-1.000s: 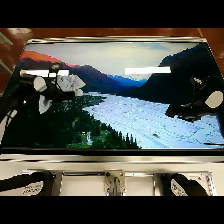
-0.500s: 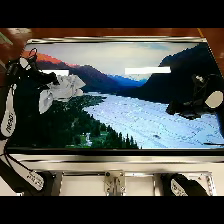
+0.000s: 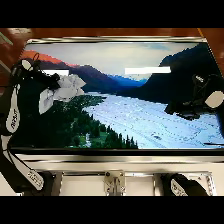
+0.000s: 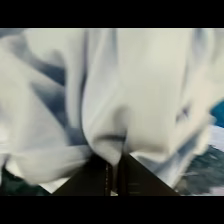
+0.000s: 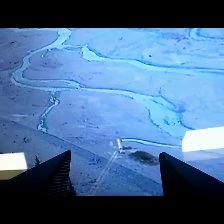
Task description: Fold the shirts.
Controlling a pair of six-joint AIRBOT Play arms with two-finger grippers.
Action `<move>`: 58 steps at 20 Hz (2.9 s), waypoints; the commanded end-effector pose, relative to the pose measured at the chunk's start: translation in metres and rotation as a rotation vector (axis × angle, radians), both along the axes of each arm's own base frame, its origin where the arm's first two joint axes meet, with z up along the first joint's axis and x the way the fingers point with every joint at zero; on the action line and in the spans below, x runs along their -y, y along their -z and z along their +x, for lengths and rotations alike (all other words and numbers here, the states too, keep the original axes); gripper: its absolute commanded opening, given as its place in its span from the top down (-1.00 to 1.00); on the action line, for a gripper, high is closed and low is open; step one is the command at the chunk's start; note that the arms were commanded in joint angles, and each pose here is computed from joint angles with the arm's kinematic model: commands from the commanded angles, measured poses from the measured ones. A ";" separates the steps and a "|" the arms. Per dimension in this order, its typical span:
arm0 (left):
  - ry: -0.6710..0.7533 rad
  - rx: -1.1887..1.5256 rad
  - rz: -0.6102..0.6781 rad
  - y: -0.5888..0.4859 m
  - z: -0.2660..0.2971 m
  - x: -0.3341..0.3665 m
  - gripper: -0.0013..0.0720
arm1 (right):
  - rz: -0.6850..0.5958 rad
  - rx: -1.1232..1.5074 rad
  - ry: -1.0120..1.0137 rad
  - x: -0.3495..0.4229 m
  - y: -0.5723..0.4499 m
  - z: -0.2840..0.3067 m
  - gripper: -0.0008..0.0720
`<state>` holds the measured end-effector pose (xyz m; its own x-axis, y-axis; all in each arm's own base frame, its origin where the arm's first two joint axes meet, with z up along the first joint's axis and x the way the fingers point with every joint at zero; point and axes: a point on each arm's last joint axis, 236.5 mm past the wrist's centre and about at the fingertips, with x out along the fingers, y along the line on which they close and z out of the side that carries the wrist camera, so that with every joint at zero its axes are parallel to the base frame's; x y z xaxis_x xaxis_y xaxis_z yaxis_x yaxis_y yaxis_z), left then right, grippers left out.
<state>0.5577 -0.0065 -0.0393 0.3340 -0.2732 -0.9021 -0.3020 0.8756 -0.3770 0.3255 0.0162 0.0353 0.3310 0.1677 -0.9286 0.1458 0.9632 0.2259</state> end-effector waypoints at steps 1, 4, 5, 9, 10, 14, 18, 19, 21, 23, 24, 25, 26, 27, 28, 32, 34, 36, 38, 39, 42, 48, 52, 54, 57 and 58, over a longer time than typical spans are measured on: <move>0.108 0.195 0.027 -0.096 0.005 0.022 0.88 | 0.012 -0.016 -0.014 -0.004 0.001 -0.004 -0.86; 0.266 0.472 0.091 -0.238 -0.033 0.068 0.88 | -0.012 0.064 -0.047 -0.001 -0.008 0.012 -0.86; 0.303 0.559 0.100 -0.281 -0.055 0.084 0.88 | -0.018 0.085 -0.060 -0.001 -0.016 0.016 -0.86; 0.467 0.856 0.056 -0.413 -0.166 0.160 0.88 | -0.069 0.236 -0.131 0.001 -0.087 0.040 -0.86; 0.514 0.897 0.031 -0.429 -0.191 0.178 0.88 | -0.077 0.284 -0.134 0.002 -0.110 0.045 -0.86; 0.638 0.841 -0.058 -0.414 -0.235 0.238 0.87 | -0.094 0.379 -0.154 -0.001 -0.172 0.045 -0.86; 0.750 0.627 -0.076 -0.305 -0.242 0.312 0.87 | -0.142 0.246 -0.205 0.007 -0.152 0.020 -0.86; 0.759 0.581 -0.091 -0.276 -0.244 0.330 0.87 | -0.153 0.214 -0.204 0.011 -0.144 0.016 -0.86; 0.754 0.476 -0.110 -0.208 -0.251 0.360 0.87 | -0.139 0.150 -0.211 0.009 -0.123 0.008 -0.86; 0.741 0.351 -0.089 -0.140 -0.258 0.371 0.87 | -0.100 0.079 -0.219 0.003 -0.093 0.000 -0.86; 0.743 0.288 -0.064 -0.109 -0.261 0.369 0.85 | -0.088 0.052 -0.220 0.001 -0.076 -0.003 -0.86; 0.733 0.234 -0.050 -0.086 -0.261 0.367 0.27 | -0.071 0.031 -0.221 -0.001 -0.059 -0.005 -0.86; 0.687 0.184 -0.060 -0.073 -0.257 0.363 -0.95 | -0.057 0.020 -0.213 -0.003 -0.042 -0.005 -0.87; 0.643 0.159 -0.078 -0.070 -0.249 0.357 -1.00 | -0.035 0.019 -0.208 -0.008 -0.031 -0.004 -0.87; 0.601 0.163 -0.093 -0.076 -0.235 0.344 -1.00 | -0.027 0.023 -0.214 -0.010 -0.024 -0.003 -0.87; 0.503 0.163 -0.055 -0.114 -0.200 0.240 -1.00 | -0.046 0.012 -0.189 0.023 -0.017 -0.004 -0.88; 0.498 0.039 -0.015 -0.107 -0.224 0.183 -1.00 | 0.037 -0.065 -0.075 0.050 -0.004 -0.017 -0.88; 0.466 -0.043 -0.012 -0.087 -0.255 0.153 -1.00 | 0.217 -0.075 0.034 0.050 0.011 -0.023 -0.88; 0.432 -0.114 -0.064 -0.052 -0.291 0.152 -1.00 | 0.304 -0.142 0.045 0.037 0.037 -0.043 -0.88; 0.402 -0.147 -0.135 -0.033 -0.307 0.163 -1.00 | 0.337 -0.174 0.044 0.028 0.050 -0.052 -0.88; 0.314 -0.184 -0.298 0.014 -0.333 0.199 -1.00 | 0.409 -0.246 0.021 0.001 0.075 -0.075 -0.88; 0.269 -0.208 -0.362 0.063 -0.345 0.254 -0.99 | 0.461 -0.371 -0.057 -0.035 0.100 -0.089 -0.88; 0.273 -0.221 -0.404 0.077 -0.343 0.282 -0.99 | 0.465 -0.444 -0.121 -0.056 0.116 -0.095 -0.88; 0.269 -0.209 -0.404 0.078 -0.333 0.289 -0.78 | 0.465 -0.464 -0.124 -0.059 0.122 -0.096 -0.88; 0.268 -0.192 -0.398 0.080 -0.323 0.297 -0.66 | 0.460 -0.476 -0.117 -0.063 0.127 -0.095 -0.88; 0.265 -0.196 -0.396 0.082 -0.321 0.298 -0.31 | 0.451 -0.471 -0.115 -0.064 0.129 -0.094 -0.88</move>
